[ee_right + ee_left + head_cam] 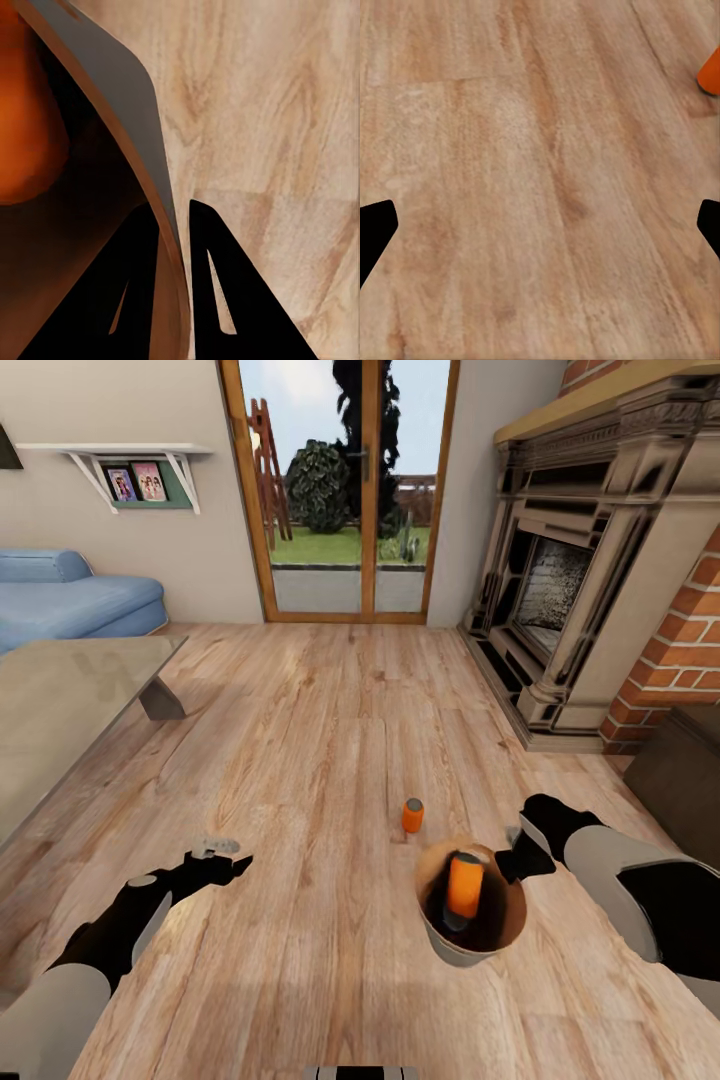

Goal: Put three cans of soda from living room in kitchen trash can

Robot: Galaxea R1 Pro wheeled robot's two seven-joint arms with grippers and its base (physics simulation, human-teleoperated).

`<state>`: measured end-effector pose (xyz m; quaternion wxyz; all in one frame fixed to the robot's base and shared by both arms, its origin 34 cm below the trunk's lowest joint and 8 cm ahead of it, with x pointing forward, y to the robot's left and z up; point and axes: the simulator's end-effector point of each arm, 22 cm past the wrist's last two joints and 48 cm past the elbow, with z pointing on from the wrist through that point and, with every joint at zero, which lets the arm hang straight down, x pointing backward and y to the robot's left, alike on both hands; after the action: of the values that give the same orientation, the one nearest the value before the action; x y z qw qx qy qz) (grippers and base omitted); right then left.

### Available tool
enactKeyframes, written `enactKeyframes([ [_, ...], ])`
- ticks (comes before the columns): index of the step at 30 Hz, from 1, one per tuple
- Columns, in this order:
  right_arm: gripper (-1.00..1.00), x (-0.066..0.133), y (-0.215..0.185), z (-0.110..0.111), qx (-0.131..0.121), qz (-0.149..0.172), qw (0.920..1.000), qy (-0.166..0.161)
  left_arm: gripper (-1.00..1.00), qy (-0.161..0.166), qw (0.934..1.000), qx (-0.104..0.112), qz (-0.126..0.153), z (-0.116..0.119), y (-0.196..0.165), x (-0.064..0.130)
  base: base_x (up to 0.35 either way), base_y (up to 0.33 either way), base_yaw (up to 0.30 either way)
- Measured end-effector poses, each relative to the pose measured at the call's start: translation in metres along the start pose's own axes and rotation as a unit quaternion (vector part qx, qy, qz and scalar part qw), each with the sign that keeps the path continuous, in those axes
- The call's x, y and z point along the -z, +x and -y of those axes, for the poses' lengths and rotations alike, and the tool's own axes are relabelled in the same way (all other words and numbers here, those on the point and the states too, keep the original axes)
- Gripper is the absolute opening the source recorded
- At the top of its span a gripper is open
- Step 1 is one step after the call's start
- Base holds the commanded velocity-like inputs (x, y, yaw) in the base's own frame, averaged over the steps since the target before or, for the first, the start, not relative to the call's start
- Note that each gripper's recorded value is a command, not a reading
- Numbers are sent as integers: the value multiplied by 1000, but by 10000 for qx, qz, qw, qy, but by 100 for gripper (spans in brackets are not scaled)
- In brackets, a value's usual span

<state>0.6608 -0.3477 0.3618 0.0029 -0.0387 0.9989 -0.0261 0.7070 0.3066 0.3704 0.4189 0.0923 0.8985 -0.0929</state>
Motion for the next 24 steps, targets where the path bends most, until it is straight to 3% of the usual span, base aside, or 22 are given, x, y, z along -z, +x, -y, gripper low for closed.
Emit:
enactKeyframes([
  [4,-100,-2,2,10,-179,71,9998,-95,100,-2,10000,-3,7,0,0,0,0,0,0],
  [8,-100,-3,2,25,-41,134,9998,113,100,-3,10000,4,5,0,2,0,0,0,0],
  [15,-100,1,-11,22,-128,384,9992,-33,100,-11,10000,28,-78,1,15,2,0,0,0],
  [24,-100,0,-10,28,-80,393,9992,35,100,-173,9997,42,-146,-6,28,3,59,-25,0],
])
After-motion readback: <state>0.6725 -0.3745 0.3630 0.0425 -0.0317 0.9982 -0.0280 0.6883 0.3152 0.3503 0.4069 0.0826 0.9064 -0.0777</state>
